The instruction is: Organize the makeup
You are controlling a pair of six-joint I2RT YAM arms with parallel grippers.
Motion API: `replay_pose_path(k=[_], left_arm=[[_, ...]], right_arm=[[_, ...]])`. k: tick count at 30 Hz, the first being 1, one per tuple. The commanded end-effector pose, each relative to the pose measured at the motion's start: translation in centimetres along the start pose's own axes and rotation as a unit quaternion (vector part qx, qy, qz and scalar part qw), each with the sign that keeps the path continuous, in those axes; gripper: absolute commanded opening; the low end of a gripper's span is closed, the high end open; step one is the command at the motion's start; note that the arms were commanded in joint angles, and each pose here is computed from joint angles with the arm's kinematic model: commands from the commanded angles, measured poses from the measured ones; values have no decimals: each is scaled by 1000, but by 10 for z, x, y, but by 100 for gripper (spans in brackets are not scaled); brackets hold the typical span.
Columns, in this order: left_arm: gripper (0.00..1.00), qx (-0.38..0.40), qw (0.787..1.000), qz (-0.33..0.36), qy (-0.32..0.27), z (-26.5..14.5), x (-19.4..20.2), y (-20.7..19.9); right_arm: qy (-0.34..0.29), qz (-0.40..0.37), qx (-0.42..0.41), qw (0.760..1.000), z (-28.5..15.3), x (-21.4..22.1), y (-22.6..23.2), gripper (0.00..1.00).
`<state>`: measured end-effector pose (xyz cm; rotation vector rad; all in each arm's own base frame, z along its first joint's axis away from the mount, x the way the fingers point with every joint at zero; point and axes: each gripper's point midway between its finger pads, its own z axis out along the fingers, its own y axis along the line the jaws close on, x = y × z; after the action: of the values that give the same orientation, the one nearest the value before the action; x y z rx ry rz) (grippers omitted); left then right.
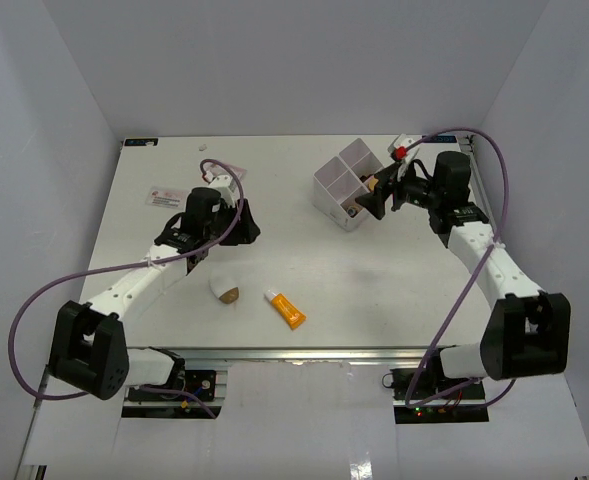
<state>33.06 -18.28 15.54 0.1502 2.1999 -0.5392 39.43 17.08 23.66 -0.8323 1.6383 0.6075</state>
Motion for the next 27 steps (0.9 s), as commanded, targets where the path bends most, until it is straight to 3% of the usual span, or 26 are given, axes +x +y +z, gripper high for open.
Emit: replay_pose_path(k=[1, 5, 11, 20, 27], left_arm=[[68, 40, 995, -87, 21, 8, -14, -3], [73, 7, 993, -115, 28, 24, -21, 12], [79, -107, 986, -117, 48, 61, -22, 56], [81, -202, 974, -82, 54, 93, -28, 96], [78, -224, 971, -60, 68, 109, -27, 109]], right_arm=[[-28, -35, -209, 977, -38, -10, 88, 93], [-35, -38, -230, 972, -60, -2, 108, 94], [-63, -18, -210, 976, -81, 4, 98, 97], [-70, -10, -197, 978, -87, 4, 90, 97], [-71, -4, -190, 979, -90, 5, 86, 97]])
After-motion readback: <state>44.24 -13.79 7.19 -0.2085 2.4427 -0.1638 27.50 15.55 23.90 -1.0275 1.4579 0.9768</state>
